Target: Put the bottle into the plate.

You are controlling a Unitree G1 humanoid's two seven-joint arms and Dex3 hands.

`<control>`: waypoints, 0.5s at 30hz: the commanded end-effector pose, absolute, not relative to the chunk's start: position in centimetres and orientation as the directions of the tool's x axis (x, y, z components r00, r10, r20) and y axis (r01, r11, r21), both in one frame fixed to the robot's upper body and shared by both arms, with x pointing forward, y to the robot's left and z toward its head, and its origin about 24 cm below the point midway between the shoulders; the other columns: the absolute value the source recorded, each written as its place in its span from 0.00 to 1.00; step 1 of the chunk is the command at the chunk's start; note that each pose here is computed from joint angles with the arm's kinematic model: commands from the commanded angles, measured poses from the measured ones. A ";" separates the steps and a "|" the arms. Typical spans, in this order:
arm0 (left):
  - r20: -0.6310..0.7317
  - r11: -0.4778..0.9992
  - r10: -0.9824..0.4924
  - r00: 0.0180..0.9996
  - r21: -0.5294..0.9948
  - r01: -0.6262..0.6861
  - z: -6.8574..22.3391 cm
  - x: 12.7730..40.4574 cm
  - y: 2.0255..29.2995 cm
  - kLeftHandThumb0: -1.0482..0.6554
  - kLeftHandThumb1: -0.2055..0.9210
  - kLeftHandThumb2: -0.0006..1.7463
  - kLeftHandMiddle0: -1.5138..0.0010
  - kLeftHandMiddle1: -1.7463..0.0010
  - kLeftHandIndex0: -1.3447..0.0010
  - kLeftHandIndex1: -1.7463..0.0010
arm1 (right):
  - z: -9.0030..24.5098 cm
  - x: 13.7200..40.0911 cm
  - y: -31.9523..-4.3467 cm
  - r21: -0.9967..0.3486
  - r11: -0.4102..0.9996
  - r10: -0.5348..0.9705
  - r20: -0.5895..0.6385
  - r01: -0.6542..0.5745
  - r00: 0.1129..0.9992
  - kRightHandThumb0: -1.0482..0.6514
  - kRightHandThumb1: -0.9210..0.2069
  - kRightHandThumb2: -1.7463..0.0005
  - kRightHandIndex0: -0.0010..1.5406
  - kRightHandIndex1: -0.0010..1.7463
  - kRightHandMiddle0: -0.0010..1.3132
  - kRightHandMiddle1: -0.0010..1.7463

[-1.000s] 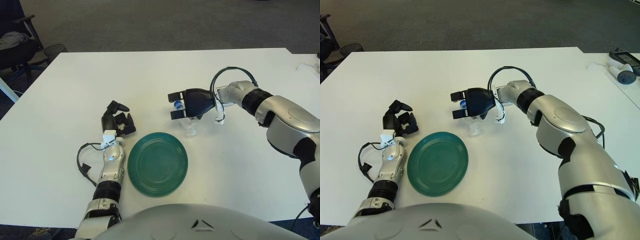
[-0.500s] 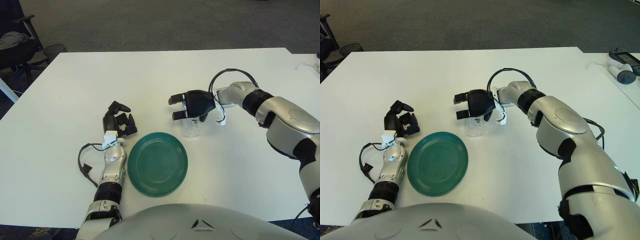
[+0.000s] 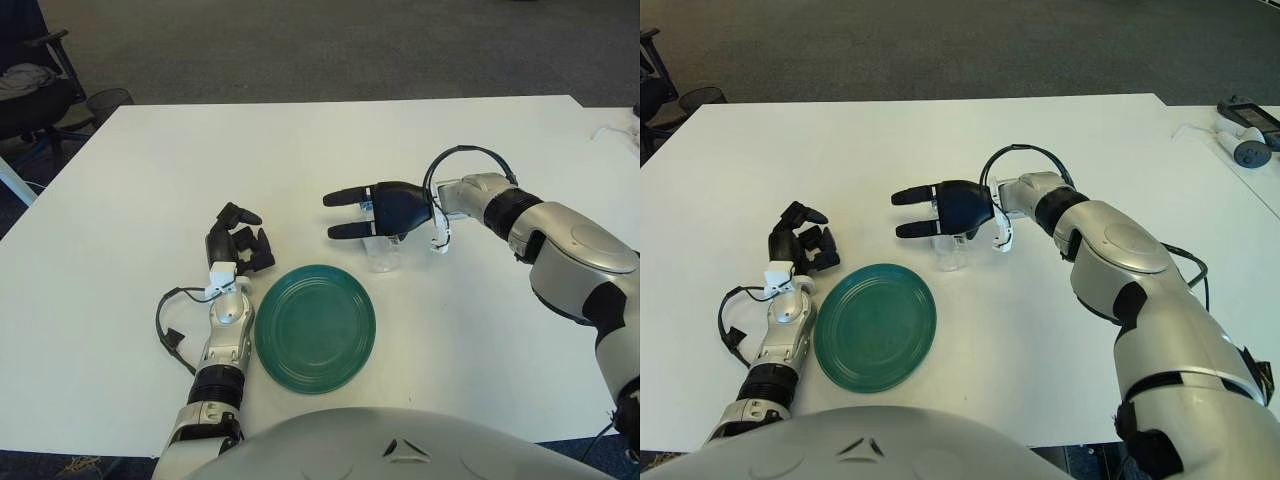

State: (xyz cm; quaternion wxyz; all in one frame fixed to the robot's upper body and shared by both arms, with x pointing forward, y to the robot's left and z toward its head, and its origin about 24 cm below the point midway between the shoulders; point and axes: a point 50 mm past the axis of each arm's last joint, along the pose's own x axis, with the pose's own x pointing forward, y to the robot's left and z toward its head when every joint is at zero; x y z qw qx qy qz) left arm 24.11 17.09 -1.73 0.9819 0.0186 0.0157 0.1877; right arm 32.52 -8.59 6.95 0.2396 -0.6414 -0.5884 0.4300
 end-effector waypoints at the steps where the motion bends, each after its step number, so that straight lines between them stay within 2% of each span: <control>1: -0.160 0.927 0.374 0.913 0.093 -0.364 -4.5 21.9 16.7 0.29 0.28 0.90 0.14 0.00 0.42 0.00 | 6.8 32.5 -8.5 -0.807 -0.166 0.964 -0.253 0.567 -0.077 0.07 0.13 0.77 0.00 0.00 0.00 0.00; 8: -0.159 0.926 0.376 0.913 0.097 -0.365 -4.5 21.8 16.7 0.28 0.27 0.91 0.13 0.00 0.41 0.00 | 6.7 32.6 -8.5 -0.809 -0.181 0.963 -0.260 0.559 -0.066 0.02 0.04 0.85 0.00 0.00 0.00 0.00; 15: -0.158 0.926 0.377 0.913 0.084 -0.368 -4.3 21.7 16.7 0.28 0.27 0.91 0.13 0.00 0.41 0.00 | 6.7 32.7 -8.6 -0.827 -0.226 0.957 -0.286 0.514 -0.041 0.00 0.00 0.83 0.00 0.00 0.00 0.00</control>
